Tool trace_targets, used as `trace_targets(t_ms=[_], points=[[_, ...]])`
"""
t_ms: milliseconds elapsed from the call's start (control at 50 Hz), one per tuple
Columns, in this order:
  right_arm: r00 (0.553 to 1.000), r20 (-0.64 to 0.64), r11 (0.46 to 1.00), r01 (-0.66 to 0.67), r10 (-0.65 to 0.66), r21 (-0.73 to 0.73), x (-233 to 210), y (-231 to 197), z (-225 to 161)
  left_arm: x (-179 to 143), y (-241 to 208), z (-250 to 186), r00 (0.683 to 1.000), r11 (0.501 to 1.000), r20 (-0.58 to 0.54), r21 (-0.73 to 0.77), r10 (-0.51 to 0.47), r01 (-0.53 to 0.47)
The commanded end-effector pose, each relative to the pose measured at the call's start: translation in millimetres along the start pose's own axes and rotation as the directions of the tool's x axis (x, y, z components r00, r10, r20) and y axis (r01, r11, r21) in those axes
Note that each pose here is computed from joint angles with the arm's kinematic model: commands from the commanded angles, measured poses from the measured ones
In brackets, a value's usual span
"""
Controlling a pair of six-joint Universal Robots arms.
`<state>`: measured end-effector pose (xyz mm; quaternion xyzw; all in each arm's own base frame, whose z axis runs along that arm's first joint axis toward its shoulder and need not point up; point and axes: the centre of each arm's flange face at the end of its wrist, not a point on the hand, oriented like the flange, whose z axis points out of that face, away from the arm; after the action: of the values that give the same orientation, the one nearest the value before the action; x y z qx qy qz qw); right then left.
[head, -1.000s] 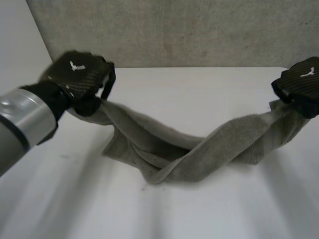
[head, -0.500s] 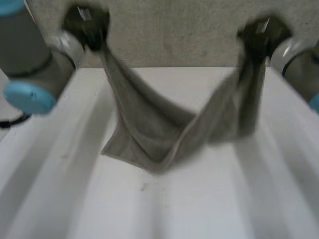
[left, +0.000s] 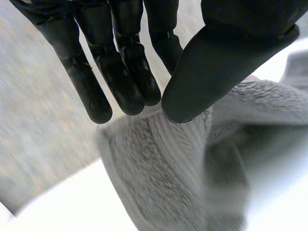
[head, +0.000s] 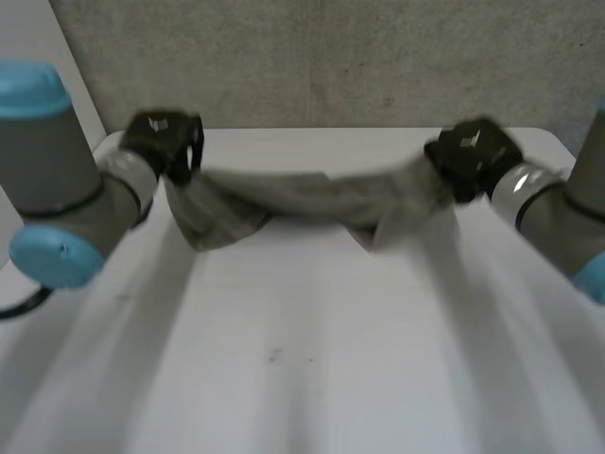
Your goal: Fold the towel.
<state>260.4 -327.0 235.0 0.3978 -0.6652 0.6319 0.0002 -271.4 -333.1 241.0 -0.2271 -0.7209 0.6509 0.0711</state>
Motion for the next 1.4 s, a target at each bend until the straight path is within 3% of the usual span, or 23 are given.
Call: trace_targets(t_ms=[20, 120, 400, 520, 560, 680, 780, 820, 860, 940, 1000, 1240, 1400], points=[[0.993, 0.111, 0.989, 0.043, -0.028, -0.140, -36, 51, 1, 19, 60, -17, 0.996, 0.992, -0.079, -0.118, 0.042, -0.051], [0.985, 0.156, 0.975, 0.109, -0.080, -0.192, -44, 67, -9, 30, 79, -36, 0.986, 0.977, -0.131, -0.173, 0.103, -0.125], [0.960, 0.251, 0.932, 0.197, -0.121, -0.304, -27, 64, -61, 25, 53, -65, 0.987, 0.984, -0.113, -0.127, 0.113, -0.127], [0.903, 0.414, 0.878, 0.289, -0.117, -0.382, -26, 73, -102, 22, 31, -90, 0.988, 0.989, -0.093, -0.066, 0.125, -0.131], [0.856, 0.507, 0.853, 0.339, -0.105, -0.396, -27, 69, -129, 21, 25, -100, 0.988, 0.990, -0.088, -0.048, 0.127, -0.131], [0.790, 0.605, 0.854, 0.377, -0.096, -0.357, -24, 62, -152, 21, 20, -120, 0.988, 0.991, -0.083, -0.027, 0.129, -0.132], [0.812, 0.573, 0.912, 0.312, -0.112, -0.264, -17, 49, -142, 22, 24, -122, 0.988, 0.991, -0.088, -0.038, 0.128, -0.131], [0.838, 0.538, 0.934, 0.260, -0.091, -0.247, -11, 41, -136, 22, 26, -122, 0.988, 0.990, -0.090, -0.043, 0.127, -0.132], [0.891, 0.455, 0.963, 0.113, 0.012, -0.246, 4, 30, -119, 23, 27, -121, 0.988, 0.990, -0.093, -0.048, 0.127, -0.131], [0.924, 0.361, 0.963, -0.026, 0.125, -0.268, 24, 29, -84, 24, 26, -121, 0.987, 0.990, -0.096, -0.042, 0.129, -0.134], [0.924, 0.346, 0.963, -0.071, 0.162, -0.260, 23, 21, -63, 23, 23, -120, 0.987, 0.990, -0.093, -0.032, 0.131, -0.134], [0.950, 0.287, 0.963, -0.044, 0.123, -0.266, 1, 29, 24, 22, 14, -120, 0.987, 0.991, -0.083, -0.004, 0.136, -0.137], [0.953, 0.284, 0.965, -0.033, 0.109, -0.259, -18, 46, 58, 22, 16, -120, 0.987, 0.991, -0.086, -0.011, 0.135, -0.136]])
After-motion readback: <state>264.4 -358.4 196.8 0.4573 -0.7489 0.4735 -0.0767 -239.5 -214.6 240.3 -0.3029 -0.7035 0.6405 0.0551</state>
